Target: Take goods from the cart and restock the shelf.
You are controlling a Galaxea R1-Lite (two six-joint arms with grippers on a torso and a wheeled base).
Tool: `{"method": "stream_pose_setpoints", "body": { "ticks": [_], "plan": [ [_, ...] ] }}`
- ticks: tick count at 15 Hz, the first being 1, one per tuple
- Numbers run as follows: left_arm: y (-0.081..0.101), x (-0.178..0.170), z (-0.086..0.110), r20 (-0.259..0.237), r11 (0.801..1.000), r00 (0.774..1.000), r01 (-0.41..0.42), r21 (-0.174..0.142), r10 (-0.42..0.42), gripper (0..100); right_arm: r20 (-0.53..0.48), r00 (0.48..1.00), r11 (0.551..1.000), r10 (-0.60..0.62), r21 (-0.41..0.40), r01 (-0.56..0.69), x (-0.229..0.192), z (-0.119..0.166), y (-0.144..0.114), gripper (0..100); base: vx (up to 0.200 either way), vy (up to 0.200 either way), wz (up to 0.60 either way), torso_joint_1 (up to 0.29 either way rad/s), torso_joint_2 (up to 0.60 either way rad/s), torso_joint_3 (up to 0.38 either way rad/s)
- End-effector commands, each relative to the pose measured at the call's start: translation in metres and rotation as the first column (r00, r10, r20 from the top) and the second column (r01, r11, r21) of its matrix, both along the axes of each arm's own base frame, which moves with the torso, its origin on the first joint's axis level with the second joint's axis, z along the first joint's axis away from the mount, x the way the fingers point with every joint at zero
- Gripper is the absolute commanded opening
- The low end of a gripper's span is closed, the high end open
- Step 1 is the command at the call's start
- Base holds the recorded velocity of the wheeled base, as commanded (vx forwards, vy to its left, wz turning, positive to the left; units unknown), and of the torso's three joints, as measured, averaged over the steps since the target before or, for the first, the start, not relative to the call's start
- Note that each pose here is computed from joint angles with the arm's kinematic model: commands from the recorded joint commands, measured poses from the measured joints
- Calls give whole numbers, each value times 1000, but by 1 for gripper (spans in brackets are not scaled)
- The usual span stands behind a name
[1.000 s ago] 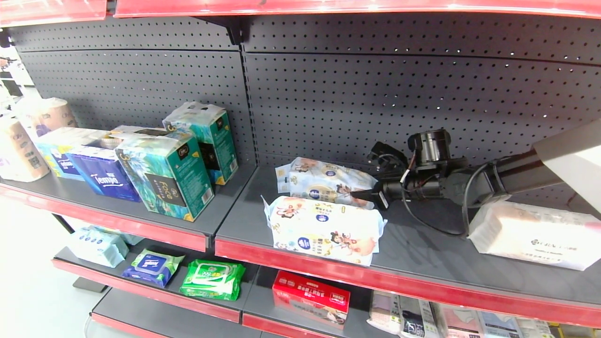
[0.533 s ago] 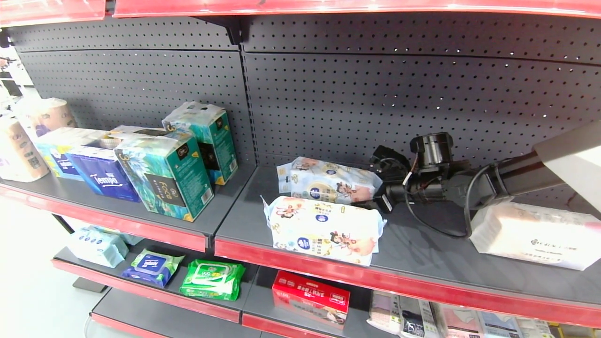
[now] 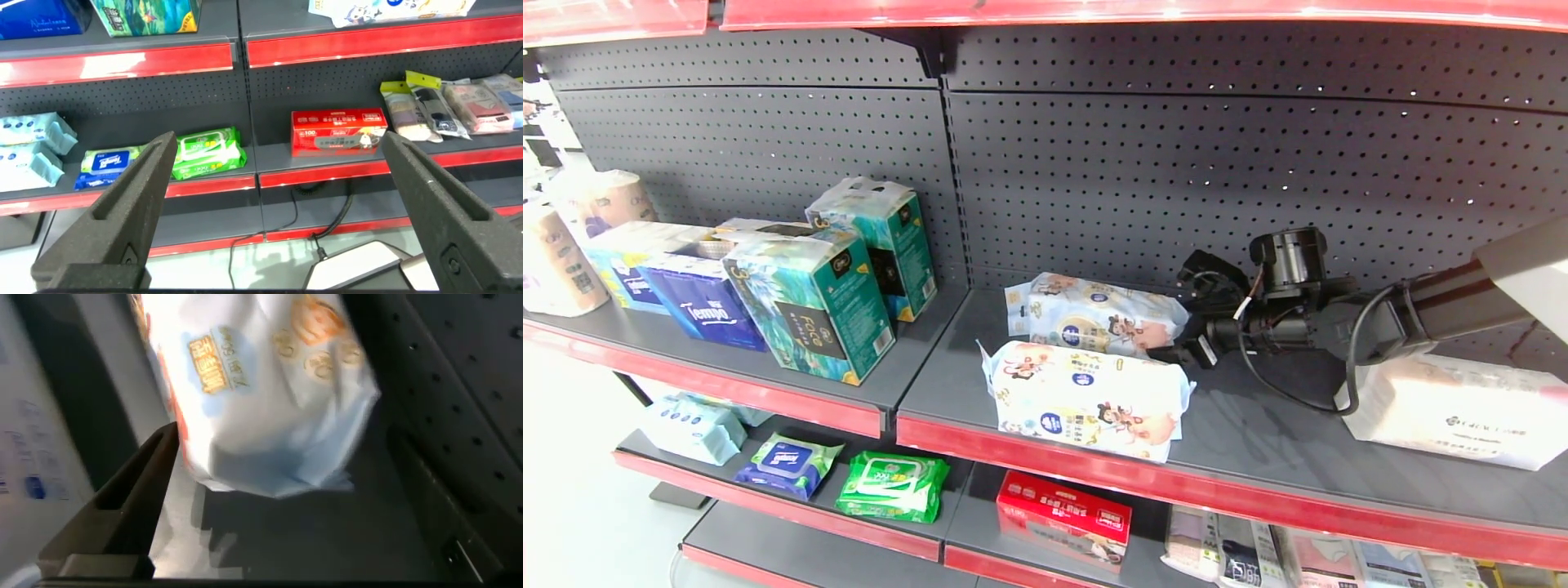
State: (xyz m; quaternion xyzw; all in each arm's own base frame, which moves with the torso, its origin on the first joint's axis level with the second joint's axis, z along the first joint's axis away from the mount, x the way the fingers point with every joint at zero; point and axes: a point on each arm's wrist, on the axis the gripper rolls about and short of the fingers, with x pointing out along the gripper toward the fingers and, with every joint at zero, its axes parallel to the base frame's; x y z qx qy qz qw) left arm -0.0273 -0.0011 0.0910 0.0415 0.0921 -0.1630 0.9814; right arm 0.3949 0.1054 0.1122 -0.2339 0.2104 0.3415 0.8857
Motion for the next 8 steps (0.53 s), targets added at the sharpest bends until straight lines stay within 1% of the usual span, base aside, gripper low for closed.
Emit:
{"method": "stream_pose_setpoints", "body": {
  "ticks": [1, 5, 8],
  "plan": [
    [0, 0, 0, -1, 1000, 1000, 0, 0, 0, 100, 6, 1000, 1000, -8, -2, 8, 0, 2, 0, 100, 0, 0, 0, 0, 0, 0],
    [0, 0, 0, 0, 1000, 1000, 1, 3, -1, 100, -3, 998, 998, -57, 1, 57, 1, 2, 0, 100, 0, 0, 0, 0, 0, 0],
    [0, 0, 0, 0, 1000, 1000, 1, 3, -1, 100, 2, 998, 998, -67, -1, 67, 2, 3, 0, 100, 0, 0, 0, 0, 0, 0]
  ]
}}
